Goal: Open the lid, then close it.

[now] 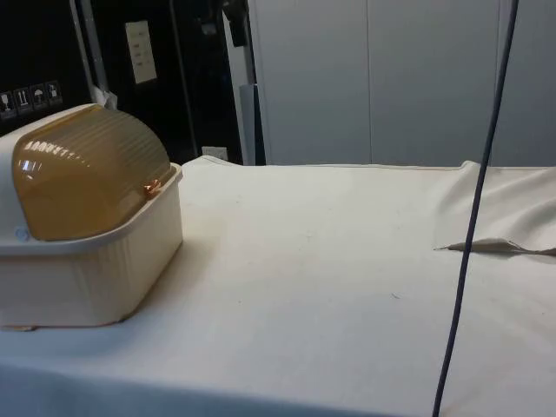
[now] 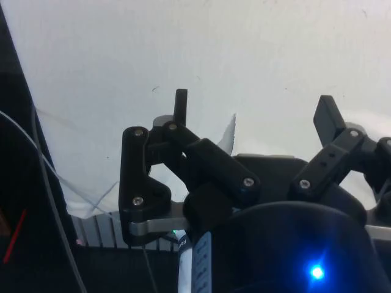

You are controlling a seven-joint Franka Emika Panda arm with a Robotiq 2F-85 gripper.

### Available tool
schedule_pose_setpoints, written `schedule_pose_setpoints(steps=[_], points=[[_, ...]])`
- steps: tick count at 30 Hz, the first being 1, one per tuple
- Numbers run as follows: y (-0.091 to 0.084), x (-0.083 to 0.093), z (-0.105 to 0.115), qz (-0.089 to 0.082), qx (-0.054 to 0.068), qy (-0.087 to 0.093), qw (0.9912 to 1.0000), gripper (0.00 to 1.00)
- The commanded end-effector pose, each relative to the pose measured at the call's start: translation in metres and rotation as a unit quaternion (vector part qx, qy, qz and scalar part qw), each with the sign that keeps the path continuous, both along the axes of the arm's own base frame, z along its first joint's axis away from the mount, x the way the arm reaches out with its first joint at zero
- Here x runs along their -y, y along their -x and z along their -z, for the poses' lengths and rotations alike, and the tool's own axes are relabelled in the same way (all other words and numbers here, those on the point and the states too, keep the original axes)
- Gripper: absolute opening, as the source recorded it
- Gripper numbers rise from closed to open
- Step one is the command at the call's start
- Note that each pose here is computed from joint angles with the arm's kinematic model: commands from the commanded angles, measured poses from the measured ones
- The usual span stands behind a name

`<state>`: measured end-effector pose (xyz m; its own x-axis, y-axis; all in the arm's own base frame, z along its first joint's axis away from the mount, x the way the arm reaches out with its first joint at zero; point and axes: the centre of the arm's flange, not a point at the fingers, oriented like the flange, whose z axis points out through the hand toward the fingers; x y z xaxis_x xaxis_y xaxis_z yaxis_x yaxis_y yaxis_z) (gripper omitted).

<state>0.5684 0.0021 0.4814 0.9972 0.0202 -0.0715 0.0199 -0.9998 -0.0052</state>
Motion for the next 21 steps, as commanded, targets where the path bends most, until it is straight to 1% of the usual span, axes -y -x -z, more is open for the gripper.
schedule_pose_setpoints(steps=[1,9,10,11,12,15,18,19,20,21], points=[[0.000,-0.001,0.000,0.000,0.003,-0.001,1.00000,1.00],[0.002,-0.001,0.010,-0.004,0.013,-0.005,0.99990,1.00],[0.002,0.000,0.011,-0.004,0.005,-0.001,0.99998,1.00],[0.003,-0.002,0.012,-0.006,0.015,-0.005,0.99986,1.00],[0.003,-0.003,0.016,-0.008,0.019,-0.005,0.99977,1.00],[0.003,-0.007,0.024,-0.011,0.023,-0.005,0.99966,1.00],[0.002,-0.015,0.031,-0.014,0.031,-0.003,0.99940,1.00],[0.003,-0.011,0.030,-0.015,0.024,-0.002,0.99959,1.00],[0.002,-0.017,0.032,-0.015,0.033,-0.003,0.99932,1.00],[0.002,-0.019,0.034,-0.016,0.035,-0.002,0.99926,1.00]])
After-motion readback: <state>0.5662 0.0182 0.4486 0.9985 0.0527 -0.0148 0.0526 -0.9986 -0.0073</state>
